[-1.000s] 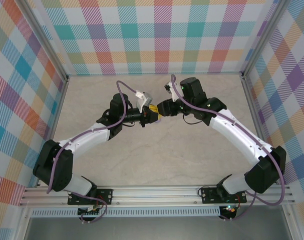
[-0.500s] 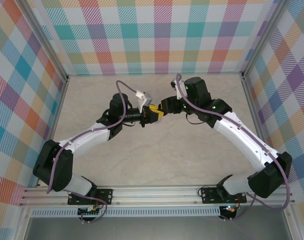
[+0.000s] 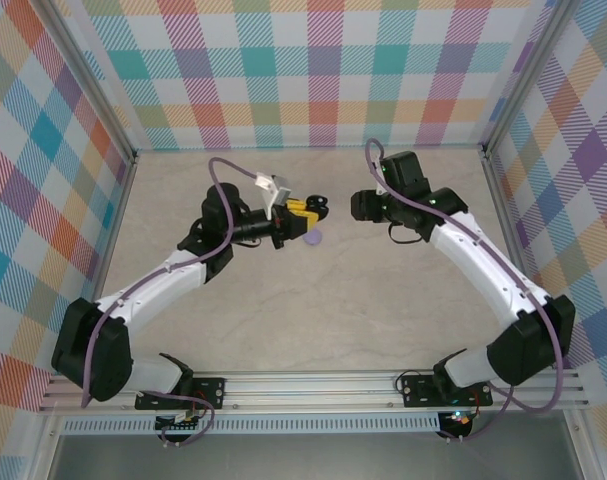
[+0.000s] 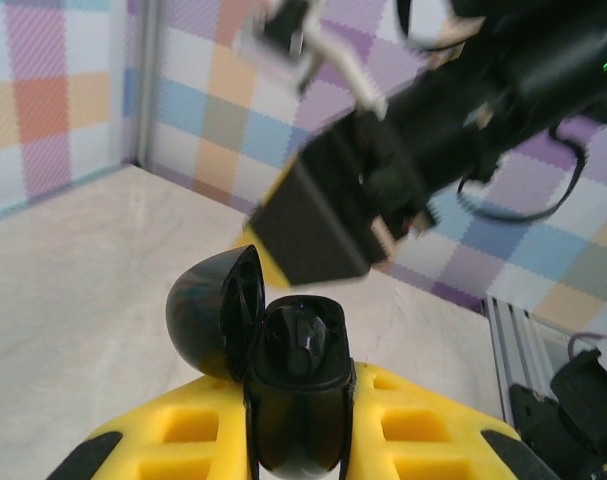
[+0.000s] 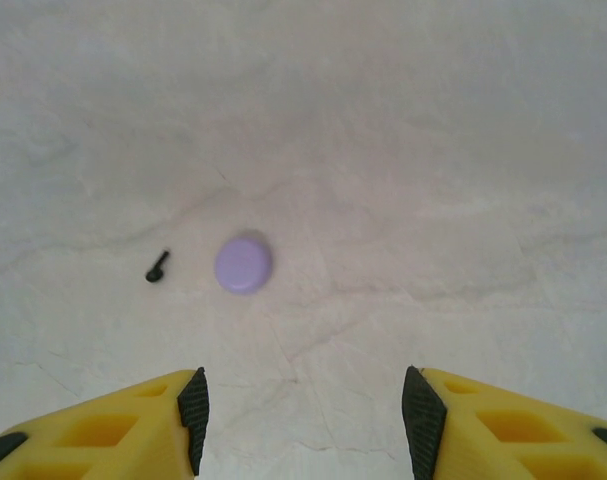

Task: Insert the wireless bluetooth earbuds into the charging case

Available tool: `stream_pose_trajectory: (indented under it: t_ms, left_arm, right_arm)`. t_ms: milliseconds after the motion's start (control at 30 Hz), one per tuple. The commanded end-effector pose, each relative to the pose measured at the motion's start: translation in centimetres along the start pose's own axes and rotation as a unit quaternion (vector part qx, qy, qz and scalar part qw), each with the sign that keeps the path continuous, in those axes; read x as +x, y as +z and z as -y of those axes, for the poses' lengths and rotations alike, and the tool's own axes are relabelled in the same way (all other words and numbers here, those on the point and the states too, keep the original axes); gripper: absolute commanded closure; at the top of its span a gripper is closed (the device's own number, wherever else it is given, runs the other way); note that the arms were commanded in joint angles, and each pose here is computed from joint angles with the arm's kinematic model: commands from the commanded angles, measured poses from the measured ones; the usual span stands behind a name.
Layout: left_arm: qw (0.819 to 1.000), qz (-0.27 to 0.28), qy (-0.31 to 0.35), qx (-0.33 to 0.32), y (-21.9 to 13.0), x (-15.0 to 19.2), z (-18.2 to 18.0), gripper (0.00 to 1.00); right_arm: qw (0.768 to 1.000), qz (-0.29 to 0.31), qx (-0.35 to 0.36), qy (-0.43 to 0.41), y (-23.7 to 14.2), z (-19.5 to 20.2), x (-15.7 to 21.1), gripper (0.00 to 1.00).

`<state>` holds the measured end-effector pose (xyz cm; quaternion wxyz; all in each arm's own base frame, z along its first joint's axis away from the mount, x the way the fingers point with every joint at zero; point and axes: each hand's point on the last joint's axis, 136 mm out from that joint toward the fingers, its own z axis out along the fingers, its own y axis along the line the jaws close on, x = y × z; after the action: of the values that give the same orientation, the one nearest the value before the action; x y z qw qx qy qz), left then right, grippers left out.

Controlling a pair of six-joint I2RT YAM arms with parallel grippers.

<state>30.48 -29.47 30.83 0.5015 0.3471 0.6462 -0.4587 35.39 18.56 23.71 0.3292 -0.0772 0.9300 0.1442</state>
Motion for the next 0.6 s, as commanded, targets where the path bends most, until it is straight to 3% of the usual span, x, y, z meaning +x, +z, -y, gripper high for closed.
stream_pose_trajectory:
  t_ms: [0,233,567]
  left_arm:
    - [0.999,0.023,-0.011,-0.025,-2.2,-2.1,-0.6,1.00]
    - [0.996,0.054,-0.022,-0.068,-5.5,-5.5,-1.7,1.00]
    - [0.993,0.078,-0.016,-0.089,-7.3,-8.7,-1.3,1.00]
  right_arm:
    - [0.998,-0.056,-0.031,0.002,1.6,-1.1,1.4,0.44]
    - [0.981,-0.142,-0.132,-0.016,6.5,-5.6,3.3,0.46]
    - [0.958,-0.235,-0.155,-0.060,13.0,-11.9,6.1,0.50]
